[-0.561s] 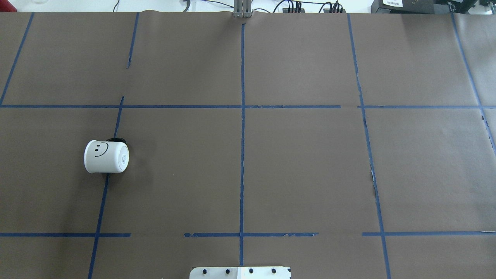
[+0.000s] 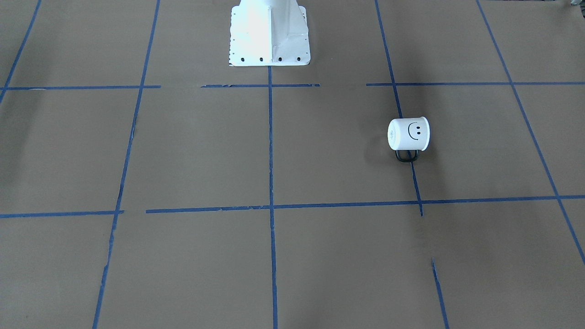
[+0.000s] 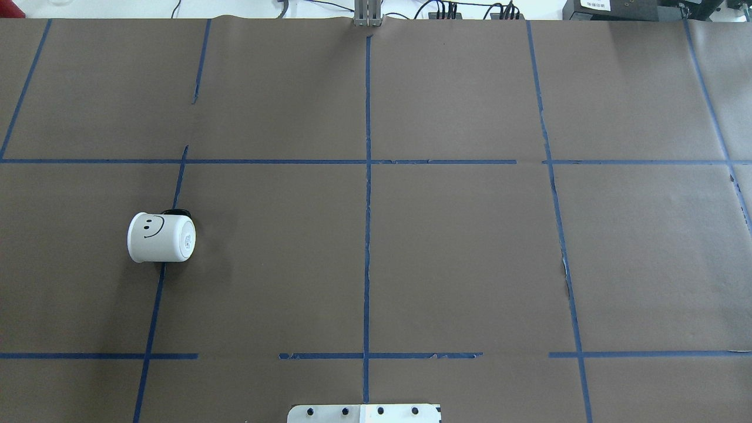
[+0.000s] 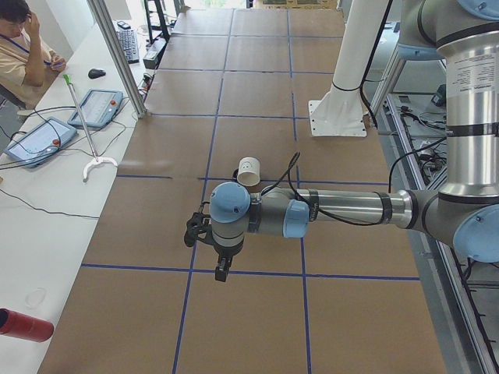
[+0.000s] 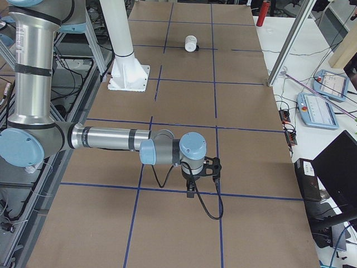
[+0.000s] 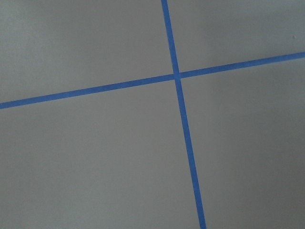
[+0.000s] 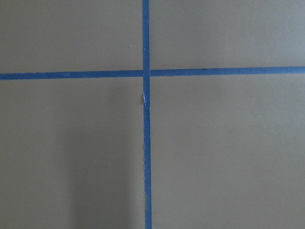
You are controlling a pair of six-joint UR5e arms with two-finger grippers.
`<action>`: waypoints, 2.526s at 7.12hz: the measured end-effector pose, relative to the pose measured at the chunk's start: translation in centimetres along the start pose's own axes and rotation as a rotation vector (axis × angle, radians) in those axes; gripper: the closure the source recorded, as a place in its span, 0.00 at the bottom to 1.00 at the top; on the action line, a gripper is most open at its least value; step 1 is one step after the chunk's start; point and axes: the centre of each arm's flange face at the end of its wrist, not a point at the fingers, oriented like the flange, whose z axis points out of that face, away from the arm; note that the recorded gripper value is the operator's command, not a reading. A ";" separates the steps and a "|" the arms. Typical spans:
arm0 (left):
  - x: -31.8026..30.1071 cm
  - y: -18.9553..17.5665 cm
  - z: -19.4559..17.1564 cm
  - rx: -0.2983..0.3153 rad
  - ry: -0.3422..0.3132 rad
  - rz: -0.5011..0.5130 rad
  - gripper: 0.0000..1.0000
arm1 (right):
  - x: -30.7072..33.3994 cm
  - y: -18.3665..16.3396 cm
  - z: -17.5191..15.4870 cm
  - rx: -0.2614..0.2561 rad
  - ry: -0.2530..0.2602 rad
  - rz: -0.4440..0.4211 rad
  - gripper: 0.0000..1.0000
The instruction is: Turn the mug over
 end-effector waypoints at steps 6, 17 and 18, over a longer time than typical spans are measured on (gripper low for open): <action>-1.4 1.4 2.0 0.083 0.025 0.040 0.00 | 0.0 0.0 0.0 -0.001 0.000 0.001 0.00; 0.9 3.5 6.1 0.333 0.316 -0.191 0.00 | 0.1 0.0 0.1 -0.001 0.000 0.001 0.00; 2.8 3.1 7.2 0.342 0.332 -0.216 0.00 | 0.1 0.0 0.1 -0.001 0.000 0.001 0.00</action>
